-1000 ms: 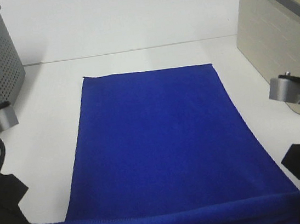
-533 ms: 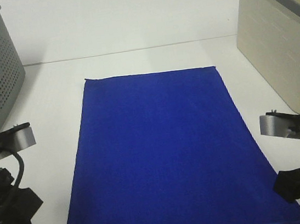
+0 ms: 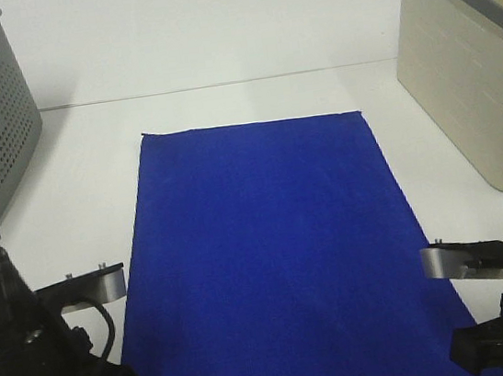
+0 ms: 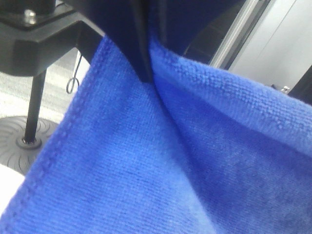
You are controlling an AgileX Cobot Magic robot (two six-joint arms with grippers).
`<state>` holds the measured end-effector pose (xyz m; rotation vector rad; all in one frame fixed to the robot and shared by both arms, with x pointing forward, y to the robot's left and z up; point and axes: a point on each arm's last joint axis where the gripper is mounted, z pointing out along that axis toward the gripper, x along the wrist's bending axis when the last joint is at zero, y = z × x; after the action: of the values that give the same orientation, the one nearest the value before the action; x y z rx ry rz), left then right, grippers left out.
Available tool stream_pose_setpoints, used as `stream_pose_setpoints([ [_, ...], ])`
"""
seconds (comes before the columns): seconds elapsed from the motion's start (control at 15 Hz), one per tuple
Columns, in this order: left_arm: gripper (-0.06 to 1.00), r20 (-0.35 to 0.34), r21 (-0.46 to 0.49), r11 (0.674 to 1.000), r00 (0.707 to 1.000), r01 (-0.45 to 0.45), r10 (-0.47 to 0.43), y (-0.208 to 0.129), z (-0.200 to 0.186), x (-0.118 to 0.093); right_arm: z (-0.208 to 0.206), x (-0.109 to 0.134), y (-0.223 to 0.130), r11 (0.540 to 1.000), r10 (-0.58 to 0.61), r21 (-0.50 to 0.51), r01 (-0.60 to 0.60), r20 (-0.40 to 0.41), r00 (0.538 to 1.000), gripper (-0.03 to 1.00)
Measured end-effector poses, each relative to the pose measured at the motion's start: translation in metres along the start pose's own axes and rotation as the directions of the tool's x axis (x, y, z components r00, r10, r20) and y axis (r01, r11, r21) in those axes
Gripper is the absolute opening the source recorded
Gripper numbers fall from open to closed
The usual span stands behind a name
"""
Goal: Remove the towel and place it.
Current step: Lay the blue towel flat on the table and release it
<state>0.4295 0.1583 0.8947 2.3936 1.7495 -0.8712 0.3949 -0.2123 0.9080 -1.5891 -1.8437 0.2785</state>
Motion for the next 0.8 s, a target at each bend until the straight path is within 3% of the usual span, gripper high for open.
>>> stream_pose_setpoints([
  [0.6,0.00,0.007,0.076,0.997,1.000,0.010,-0.011,0.0111,0.0102,0.0012,0.0090,-0.0055,0.0083,0.999,0.019,0.033,-0.020,0.014,1.000,0.02],
  [0.8,0.08,-0.024,0.098,0.995,1.000,-0.013,0.016,0.0092,0.0098,0.0044,0.0099,-0.0067,0.0058,0.998,-0.001,0.055,0.000,0.020,1.000,0.08],
])
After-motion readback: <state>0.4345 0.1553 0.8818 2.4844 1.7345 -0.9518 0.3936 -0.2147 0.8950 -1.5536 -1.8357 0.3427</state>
